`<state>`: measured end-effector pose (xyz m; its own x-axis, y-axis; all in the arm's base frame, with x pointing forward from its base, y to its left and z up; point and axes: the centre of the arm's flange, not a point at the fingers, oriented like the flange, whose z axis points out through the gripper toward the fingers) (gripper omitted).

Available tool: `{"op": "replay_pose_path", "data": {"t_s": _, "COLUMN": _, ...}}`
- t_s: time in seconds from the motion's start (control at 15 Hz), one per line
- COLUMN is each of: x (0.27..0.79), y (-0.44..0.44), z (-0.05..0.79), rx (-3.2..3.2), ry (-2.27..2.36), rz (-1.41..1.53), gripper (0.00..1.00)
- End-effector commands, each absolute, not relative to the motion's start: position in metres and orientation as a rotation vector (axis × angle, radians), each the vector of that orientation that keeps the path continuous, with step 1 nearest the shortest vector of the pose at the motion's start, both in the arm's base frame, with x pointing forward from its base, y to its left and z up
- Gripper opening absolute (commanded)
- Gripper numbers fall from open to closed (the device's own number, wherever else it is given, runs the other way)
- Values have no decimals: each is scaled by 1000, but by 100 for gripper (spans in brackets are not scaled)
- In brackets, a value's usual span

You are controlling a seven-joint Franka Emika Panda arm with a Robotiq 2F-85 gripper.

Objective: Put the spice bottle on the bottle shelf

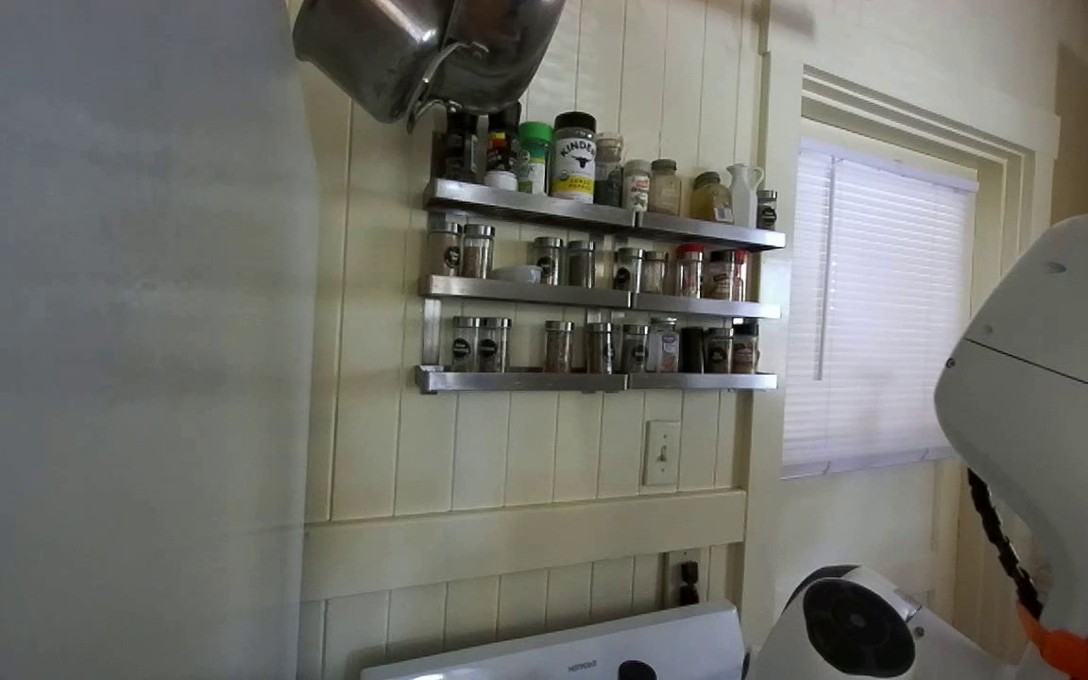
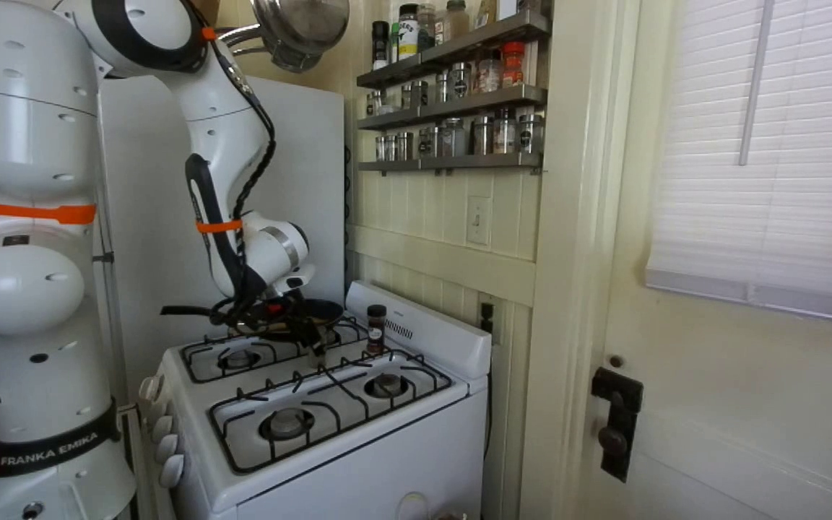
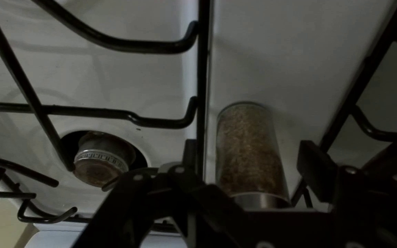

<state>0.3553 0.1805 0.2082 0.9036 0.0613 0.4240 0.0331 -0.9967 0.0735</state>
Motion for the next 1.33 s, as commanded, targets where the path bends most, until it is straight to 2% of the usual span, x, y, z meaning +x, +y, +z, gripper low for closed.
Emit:
{"op": "replay_pose_path", "data": {"t_s": 0.0, "x": 354, "y": 179, "z": 190, "rx": 2992, "ry": 65, "rz": 709, "gripper": 73}}
{"op": "replay_pose_path", "data": {"t_s": 0.33, "x": 354, "y": 178, "z": 186, "rx": 2996, "ry": 71, "rz": 723, "gripper": 71}}
{"op": "replay_pose_path", "data": {"t_s": 0.4, "x": 354, "y": 178, "z": 185, "rx": 2995, "ry": 73, "rz": 725, "gripper": 59}}
{"op": "replay_pose_path", "data": {"t_s": 0.47, "x": 354, "y": 177, "z": 184, "rx": 2993, "ry": 78, "rz": 727, "gripper": 54}}
{"op": "replay_pose_path", "data": {"t_s": 0.53, "x": 355, "y": 177, "z": 185, "rx": 2986, "ry": 89, "rz": 729, "gripper": 42}}
{"op": "replay_pose_path", "data": {"t_s": 0.67, "x": 357, "y": 174, "z": 184, "rx": 2958, "ry": 95, "rz": 742, "gripper": 26}}
{"op": "replay_pose_path", "data": {"t_s": 0.87, "x": 357, "y": 174, "z": 196, "rx": 2954, "ry": 93, "rz": 764, "gripper": 24}}
{"op": "replay_pose_path", "data": {"t_s": 1.27, "x": 355, "y": 173, "z": 280, "rx": 2972, "ry": -139, "rz": 782, "gripper": 24}}
